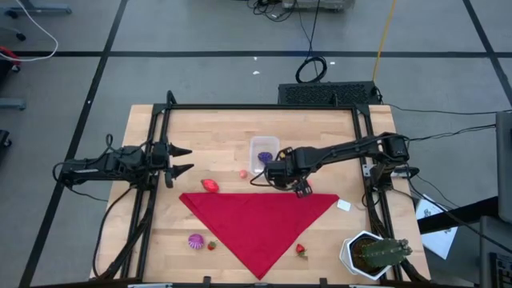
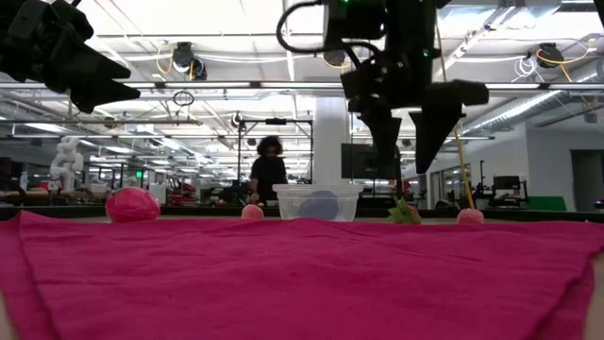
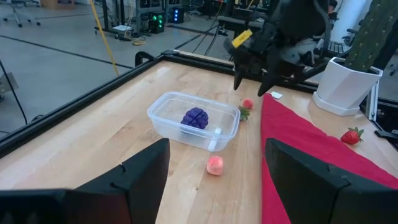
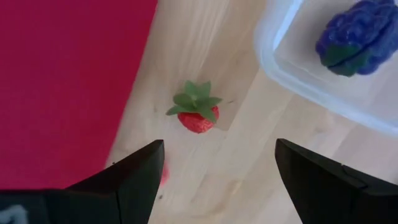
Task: Pick and placing Produce into tupperware
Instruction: Put the top right red strawberry into the transparent bin
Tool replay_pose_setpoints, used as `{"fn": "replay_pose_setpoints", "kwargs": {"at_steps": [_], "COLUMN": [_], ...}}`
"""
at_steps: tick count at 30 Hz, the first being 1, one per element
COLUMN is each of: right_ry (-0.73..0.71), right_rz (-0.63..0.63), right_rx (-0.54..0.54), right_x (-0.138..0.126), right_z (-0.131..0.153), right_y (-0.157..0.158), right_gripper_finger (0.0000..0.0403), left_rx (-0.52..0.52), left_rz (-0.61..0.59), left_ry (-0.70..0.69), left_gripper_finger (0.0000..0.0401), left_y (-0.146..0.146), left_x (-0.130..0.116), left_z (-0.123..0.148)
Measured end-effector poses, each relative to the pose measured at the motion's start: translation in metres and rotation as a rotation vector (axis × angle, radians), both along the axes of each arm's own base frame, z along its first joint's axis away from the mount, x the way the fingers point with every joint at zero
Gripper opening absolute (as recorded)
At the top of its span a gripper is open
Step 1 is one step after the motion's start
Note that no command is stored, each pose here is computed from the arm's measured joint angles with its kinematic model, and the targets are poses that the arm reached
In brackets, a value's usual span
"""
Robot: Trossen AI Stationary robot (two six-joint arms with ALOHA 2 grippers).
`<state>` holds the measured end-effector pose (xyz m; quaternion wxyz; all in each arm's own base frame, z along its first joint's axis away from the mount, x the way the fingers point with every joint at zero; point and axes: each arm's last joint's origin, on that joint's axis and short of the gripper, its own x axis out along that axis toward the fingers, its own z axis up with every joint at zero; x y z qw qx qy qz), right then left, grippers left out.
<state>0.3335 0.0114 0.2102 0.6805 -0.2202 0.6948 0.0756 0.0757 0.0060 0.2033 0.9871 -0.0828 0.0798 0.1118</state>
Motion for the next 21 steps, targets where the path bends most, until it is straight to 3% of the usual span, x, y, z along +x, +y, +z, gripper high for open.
{"fn": "replay_pose_setpoints", "kwargs": {"at_steps": [10, 21], "right_ry": [0.049, -0.006], "right_rz": [0.134, 0.164], "right_rx": [-0.002, -0.004], "right_x": [-0.01, -0.011], "right_z": [-0.03, -0.047], "right_y": [-0.001, -0.001], "right_gripper_finger": [0.0297, 0.0297], "left_rx": [-0.001, -0.002], "left_rz": [0.0, 0.0], "left_ry": [0.0, -0.001], "left_gripper_finger": [0.0271, 0.0271], "left_y": [0.0, 0.0], "left_x": [0.0, 0.0], "left_z": [0.0, 0.0]}}
